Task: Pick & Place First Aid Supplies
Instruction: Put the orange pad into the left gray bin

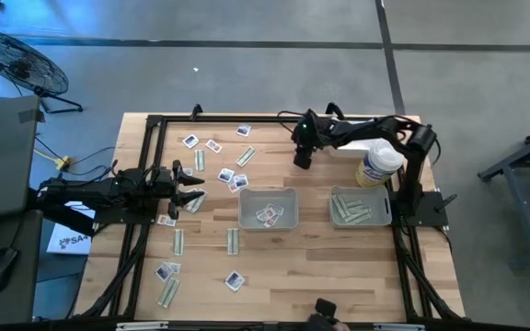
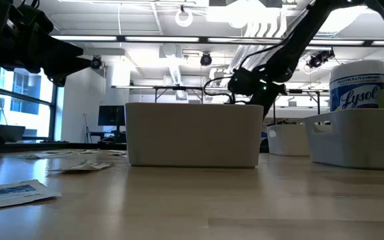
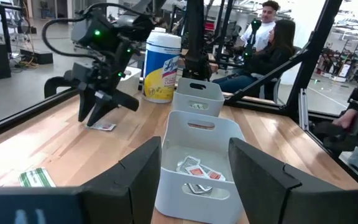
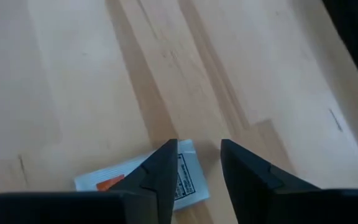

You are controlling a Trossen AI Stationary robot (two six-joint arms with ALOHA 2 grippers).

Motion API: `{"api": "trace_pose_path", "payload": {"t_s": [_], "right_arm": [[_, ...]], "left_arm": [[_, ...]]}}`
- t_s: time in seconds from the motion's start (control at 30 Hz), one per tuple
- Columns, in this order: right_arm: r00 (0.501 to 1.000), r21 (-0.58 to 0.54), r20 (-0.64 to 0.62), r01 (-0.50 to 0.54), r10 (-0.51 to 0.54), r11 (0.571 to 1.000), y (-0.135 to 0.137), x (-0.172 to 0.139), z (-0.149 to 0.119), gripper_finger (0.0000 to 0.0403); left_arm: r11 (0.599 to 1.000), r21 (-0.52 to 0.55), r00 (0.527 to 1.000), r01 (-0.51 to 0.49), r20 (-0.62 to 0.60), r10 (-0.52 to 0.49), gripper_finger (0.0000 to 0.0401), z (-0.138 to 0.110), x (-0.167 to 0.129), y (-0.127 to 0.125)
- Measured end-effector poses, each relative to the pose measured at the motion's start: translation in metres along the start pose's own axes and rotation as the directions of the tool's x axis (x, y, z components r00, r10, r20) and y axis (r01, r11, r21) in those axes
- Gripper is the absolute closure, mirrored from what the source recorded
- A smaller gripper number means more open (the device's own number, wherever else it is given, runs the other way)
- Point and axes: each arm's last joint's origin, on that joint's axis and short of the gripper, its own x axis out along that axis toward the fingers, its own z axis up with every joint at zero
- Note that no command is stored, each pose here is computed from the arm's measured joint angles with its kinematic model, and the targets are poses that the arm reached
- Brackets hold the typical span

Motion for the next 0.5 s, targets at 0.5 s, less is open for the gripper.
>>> {"api": "trace_pose_path", "payload": {"t_s": [0.5], "right_arm": [[0.976, -0.088, -0.212, -0.059, 0.039, 0.994, 0.003, 0.002, -0.011, 0.0362]], "left_arm": [[1.0, 0.0, 1.0, 0.0, 0.0, 0.0, 0.0215, 0.0, 0.0, 0.0]]}}
